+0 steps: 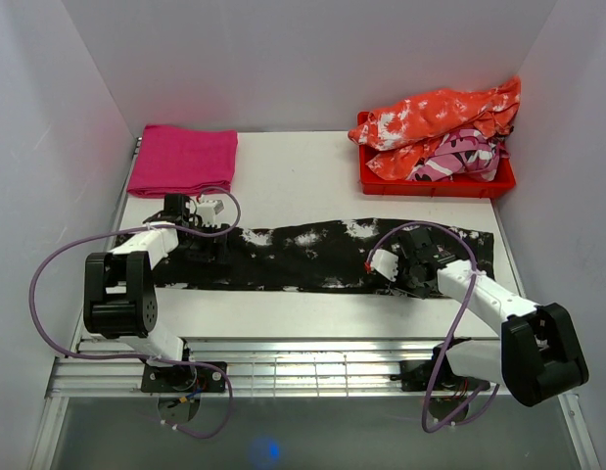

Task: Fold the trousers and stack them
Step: Fold the trousers

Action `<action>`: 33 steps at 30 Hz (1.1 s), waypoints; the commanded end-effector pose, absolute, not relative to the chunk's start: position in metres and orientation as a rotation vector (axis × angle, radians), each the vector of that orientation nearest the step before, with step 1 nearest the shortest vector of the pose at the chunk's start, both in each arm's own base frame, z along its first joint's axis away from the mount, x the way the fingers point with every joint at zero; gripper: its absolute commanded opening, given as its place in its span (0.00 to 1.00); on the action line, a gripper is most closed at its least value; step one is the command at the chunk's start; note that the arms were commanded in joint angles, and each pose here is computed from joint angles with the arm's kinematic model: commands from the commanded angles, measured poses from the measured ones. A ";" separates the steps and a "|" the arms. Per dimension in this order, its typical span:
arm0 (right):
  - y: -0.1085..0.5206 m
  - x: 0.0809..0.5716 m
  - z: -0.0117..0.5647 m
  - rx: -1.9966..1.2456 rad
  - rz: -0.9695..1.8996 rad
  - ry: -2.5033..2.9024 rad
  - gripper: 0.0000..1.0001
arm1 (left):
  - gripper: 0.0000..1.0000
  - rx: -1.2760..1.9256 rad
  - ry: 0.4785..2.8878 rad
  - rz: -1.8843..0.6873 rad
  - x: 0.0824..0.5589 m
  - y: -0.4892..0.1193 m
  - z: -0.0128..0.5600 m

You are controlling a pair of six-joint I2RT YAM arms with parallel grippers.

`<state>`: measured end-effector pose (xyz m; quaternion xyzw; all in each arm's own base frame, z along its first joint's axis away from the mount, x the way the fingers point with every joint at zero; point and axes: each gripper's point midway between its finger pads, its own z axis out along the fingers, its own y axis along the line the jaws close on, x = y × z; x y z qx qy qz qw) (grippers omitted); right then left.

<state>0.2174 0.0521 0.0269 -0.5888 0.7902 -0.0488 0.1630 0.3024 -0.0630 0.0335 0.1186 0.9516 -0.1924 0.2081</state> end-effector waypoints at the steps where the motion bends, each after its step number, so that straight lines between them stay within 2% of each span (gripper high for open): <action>1: 0.051 0.232 0.042 -1.644 -0.201 2.201 0.30 | 0.85 0.310 2.653 -0.465 0.304 -0.054 0.028; 5: 0.046 0.236 0.044 -1.659 -0.234 2.194 0.31 | 0.84 0.306 2.660 -0.458 0.305 -0.053 0.025; 8: 0.044 0.237 0.039 -1.673 -0.222 2.210 0.25 | 0.84 0.300 2.666 -0.466 0.305 -0.054 0.024; 10: 0.043 0.239 0.037 -1.668 -0.222 2.218 0.10 | 0.84 0.296 2.669 -0.456 0.305 -0.053 0.023; 11: 0.044 0.242 0.039 -1.658 -0.221 2.214 0.08 | 0.83 0.294 2.671 -0.448 0.305 -0.051 0.023; 19: 0.047 0.237 0.073 -1.656 -0.197 2.181 0.08 | 0.75 0.260 2.726 -0.371 0.304 -0.041 0.011; 26: 0.044 0.230 0.079 -1.719 -0.191 2.171 0.08 | 0.73 0.239 2.741 -0.378 0.305 -0.041 0.009; 29: 0.044 0.227 0.068 -1.742 -0.164 2.207 0.22 | 0.73 0.237 2.743 -0.381 0.304 -0.042 0.009; 31: 0.045 0.227 0.062 -1.744 -0.147 2.228 0.18 | 0.73 0.241 2.741 -0.378 0.304 -0.041 0.010; 32: 0.044 0.227 0.060 -1.741 -0.146 2.234 0.09 | 0.73 0.240 2.737 -0.377 0.305 -0.041 0.011; 33: 0.044 0.228 0.058 -1.743 -0.147 2.234 0.08 | 0.73 0.241 2.738 -0.375 0.304 -0.041 0.010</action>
